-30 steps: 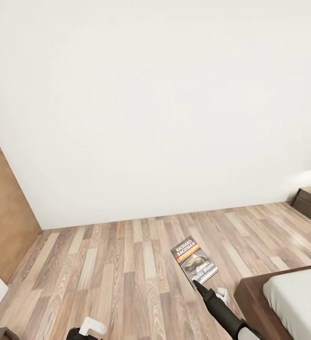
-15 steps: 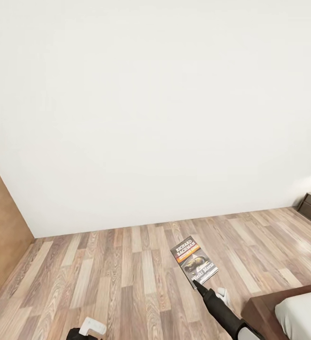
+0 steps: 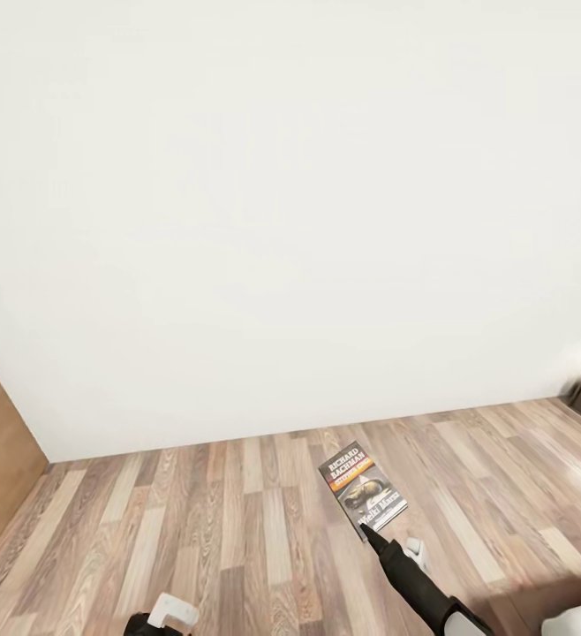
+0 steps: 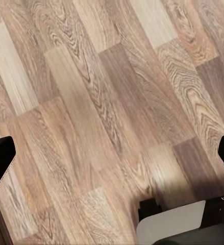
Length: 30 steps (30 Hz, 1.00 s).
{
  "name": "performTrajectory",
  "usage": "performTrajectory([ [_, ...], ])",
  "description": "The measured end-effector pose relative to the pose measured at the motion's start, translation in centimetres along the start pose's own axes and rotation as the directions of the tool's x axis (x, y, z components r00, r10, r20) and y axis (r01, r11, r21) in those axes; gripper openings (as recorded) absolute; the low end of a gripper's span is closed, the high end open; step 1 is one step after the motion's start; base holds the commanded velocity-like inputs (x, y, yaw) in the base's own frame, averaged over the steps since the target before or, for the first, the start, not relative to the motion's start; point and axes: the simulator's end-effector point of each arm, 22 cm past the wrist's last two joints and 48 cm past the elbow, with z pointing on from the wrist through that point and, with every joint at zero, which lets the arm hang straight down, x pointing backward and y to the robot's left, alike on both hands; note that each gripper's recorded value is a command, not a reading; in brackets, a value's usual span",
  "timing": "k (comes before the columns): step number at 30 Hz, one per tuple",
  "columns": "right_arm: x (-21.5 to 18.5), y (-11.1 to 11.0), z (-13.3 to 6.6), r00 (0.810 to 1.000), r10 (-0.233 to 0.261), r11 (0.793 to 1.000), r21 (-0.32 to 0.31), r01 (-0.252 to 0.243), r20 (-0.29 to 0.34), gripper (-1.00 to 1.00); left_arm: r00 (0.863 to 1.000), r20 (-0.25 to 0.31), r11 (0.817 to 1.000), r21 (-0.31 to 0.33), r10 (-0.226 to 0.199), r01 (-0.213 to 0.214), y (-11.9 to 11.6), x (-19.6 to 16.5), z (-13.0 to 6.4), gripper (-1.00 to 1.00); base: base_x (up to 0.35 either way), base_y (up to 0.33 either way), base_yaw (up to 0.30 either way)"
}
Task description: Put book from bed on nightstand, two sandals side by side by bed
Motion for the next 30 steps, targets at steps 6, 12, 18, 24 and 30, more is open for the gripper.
performTrajectory([
  [6, 0.01, 0.01, -0.01, 1.000, 0.000, 1.000, -0.001, 0.000, -0.001, -1.00, 1.000, 0.000, 1.000, 0.000, 0.000, 0.000, -0.01, 0.01, 0.00, 1.00, 0.339, 0.032, -0.110],
  [12, -0.04, 0.01, -0.03, 1.000, 0.000, 1.000, -0.001, 0.000, 0.000, -1.00, 1.000, 0.000, 1.000, 0.000, 0.000, 0.000, -0.01, 0.01, 0.00, 1.00, 0.339, 0.085, -0.230],
  [18, -0.02, 0.00, -0.04, 1.000, 0.000, 1.000, -0.001, 0.000, 0.000, -1.00, 1.000, -0.001, 1.000, 0.000, 0.000, 0.000, -0.01, 0.03, 0.00, 1.00, 0.339, 0.102, -0.241],
  [24, -0.03, -0.03, -0.05, 1.000, 0.000, 1.000, 0.000, 0.000, 0.000, -1.00, 1.000, -0.001, 1.000, 0.000, 0.000, 0.000, -0.01, 0.05, 0.00, 1.00, 0.337, 0.109, -0.094],
  [30, 0.04, -0.02, -0.02, 1.000, 0.000, 1.000, 0.000, 0.000, -0.001, -1.00, 1.000, -0.001, 1.000, 0.000, 0.000, 0.000, -0.02, 0.03, 0.00, 1.00, 0.330, 0.121, -0.058],
])
